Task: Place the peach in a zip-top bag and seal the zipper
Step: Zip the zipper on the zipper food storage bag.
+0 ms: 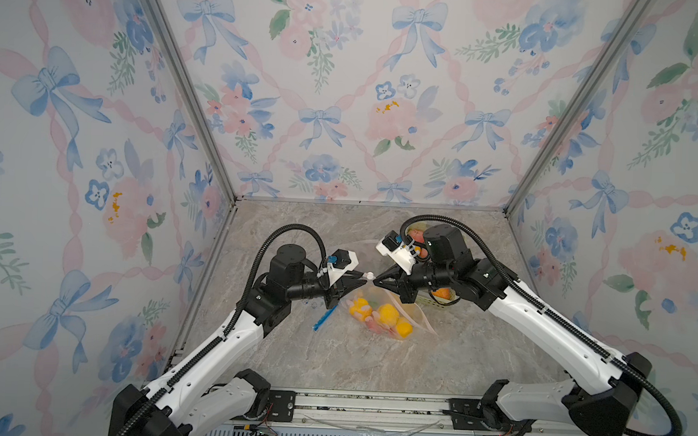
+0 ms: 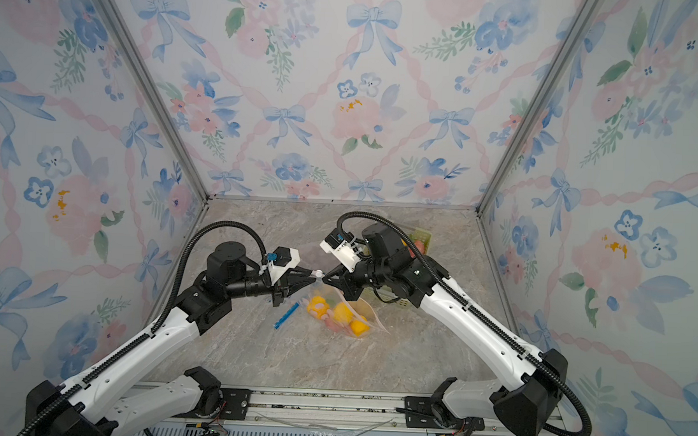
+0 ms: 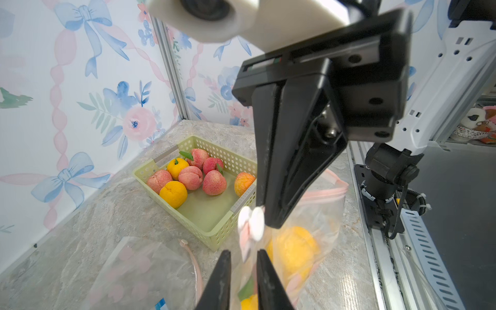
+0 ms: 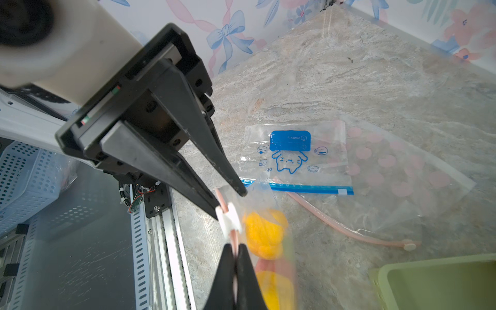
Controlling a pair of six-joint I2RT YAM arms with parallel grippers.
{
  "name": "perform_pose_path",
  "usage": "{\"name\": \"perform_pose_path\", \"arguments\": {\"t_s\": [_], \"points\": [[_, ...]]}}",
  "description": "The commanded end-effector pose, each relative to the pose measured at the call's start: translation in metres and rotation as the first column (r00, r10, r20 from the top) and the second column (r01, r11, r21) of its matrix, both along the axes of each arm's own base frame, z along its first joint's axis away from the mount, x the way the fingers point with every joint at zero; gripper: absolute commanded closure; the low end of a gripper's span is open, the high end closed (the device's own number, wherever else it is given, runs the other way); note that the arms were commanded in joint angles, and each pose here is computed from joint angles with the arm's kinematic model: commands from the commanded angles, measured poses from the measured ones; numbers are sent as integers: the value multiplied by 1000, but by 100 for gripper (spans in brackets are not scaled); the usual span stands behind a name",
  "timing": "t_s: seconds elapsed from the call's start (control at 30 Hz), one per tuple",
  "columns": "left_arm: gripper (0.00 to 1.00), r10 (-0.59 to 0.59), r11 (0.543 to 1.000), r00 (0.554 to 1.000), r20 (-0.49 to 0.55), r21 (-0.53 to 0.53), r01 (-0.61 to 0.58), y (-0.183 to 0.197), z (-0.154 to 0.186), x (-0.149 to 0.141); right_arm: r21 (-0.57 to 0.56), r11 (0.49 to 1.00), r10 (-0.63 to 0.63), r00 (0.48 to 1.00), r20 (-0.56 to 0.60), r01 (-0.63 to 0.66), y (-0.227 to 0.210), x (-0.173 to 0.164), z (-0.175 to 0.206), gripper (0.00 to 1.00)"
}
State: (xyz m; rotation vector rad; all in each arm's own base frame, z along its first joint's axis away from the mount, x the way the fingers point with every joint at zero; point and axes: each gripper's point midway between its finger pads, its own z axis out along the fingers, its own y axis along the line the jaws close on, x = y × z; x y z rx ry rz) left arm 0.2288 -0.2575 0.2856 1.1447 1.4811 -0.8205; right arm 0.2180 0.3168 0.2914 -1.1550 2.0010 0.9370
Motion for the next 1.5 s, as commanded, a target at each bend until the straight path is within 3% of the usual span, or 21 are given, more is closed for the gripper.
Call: {"name": "perform_pose_path", "arguments": {"t_s": [0.0,0.13,0.27,0.4,0.5,0.6,0.83,1.1,1.47], "points": [[80,-57,998,998,13,0,57,-5,5,-7,13,999,33,999,10,-33,2,-7,11,96],[86,-63,998,998,2,10,63,-7,1,-5,7,999,40,999,3,-40,3,-10,9,96],[100,-63,998,998,7,15,63,-9,1,-5,2,999,41,999,1,-41,3,-12,8,95],[100,-58,998,998,20,12,58,-8,5,-6,2,1000,25,1000,16,-25,0,-11,10,87],[100,-45,999,999,21,16,45,-8,3,-7,26,1000,15,999,35,-16,-2,-11,19,71],[100,-29,999,999,20,23,29,-6,0,-6,63,998,11,998,58,-15,-1,-12,31,63],[100,-18,999,1000,25,32,17,-7,-3,-8,79,997,13,998,58,-18,7,-5,36,57],[100,-16,999,1000,22,33,15,-9,-3,-8,74,997,15,999,49,-19,11,-1,30,57],[100,-9,999,1000,6,36,9,-11,-6,-5,83,996,42,999,32,-44,16,-3,30,75]]}}
